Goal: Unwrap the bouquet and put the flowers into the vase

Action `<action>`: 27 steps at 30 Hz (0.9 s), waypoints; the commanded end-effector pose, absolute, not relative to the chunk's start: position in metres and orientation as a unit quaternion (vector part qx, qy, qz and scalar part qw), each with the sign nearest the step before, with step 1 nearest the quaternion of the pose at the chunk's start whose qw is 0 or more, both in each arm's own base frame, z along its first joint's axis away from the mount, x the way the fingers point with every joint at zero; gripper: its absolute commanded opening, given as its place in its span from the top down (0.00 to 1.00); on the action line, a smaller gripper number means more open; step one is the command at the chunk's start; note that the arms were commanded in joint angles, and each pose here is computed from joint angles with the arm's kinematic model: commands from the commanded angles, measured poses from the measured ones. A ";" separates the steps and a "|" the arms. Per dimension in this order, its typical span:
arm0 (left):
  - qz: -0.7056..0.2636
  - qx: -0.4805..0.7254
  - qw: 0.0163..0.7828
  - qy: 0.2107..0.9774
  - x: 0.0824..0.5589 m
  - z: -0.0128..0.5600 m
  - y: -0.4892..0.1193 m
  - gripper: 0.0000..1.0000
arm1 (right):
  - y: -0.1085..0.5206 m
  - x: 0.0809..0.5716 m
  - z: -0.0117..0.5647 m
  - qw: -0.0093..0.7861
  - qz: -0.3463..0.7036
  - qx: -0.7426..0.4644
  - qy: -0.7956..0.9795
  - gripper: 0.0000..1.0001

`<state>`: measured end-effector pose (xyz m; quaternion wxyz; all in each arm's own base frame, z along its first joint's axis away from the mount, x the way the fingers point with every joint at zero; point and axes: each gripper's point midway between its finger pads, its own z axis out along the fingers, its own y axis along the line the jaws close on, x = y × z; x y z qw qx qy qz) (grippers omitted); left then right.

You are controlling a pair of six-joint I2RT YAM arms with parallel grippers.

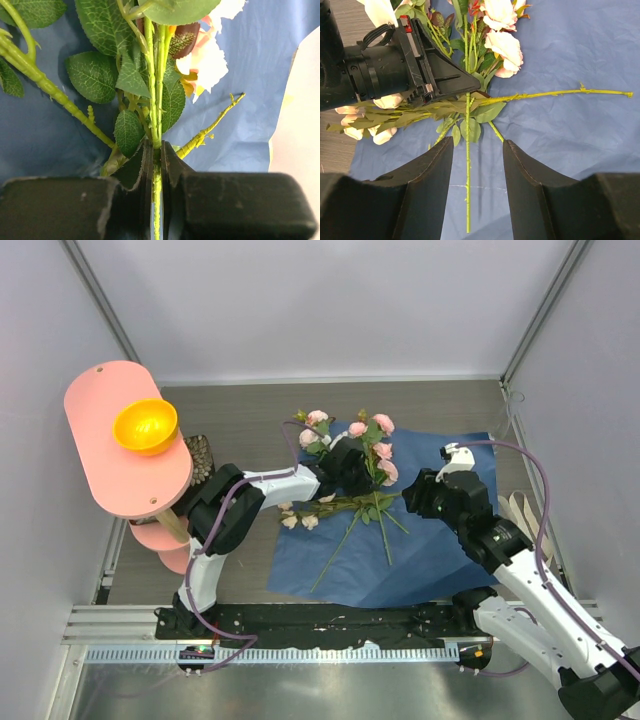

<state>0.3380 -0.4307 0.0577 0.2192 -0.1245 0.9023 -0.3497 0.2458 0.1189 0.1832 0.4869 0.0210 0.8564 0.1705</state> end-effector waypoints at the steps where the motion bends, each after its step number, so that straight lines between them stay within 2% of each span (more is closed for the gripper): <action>1: -0.386 -0.098 0.278 0.874 0.349 0.110 -0.435 0.93 | 0.123 0.252 0.191 0.497 0.176 0.015 0.849 0.50; 5: -0.397 -0.071 0.303 0.864 0.345 0.124 -0.429 1.00 | 0.122 0.253 0.187 0.485 0.164 0.017 0.859 0.50; 14: -0.452 0.010 0.349 0.821 0.334 0.165 -0.434 1.00 | 0.135 0.260 0.192 0.473 0.186 0.013 0.861 0.48; 21: -0.522 0.124 0.391 0.748 0.304 0.224 -0.436 1.00 | 0.159 0.283 0.249 0.495 0.228 0.002 0.839 0.46; 27: -0.549 0.180 0.393 0.715 0.272 0.236 -0.425 1.00 | 0.171 0.297 0.277 0.499 0.246 -0.001 0.831 0.46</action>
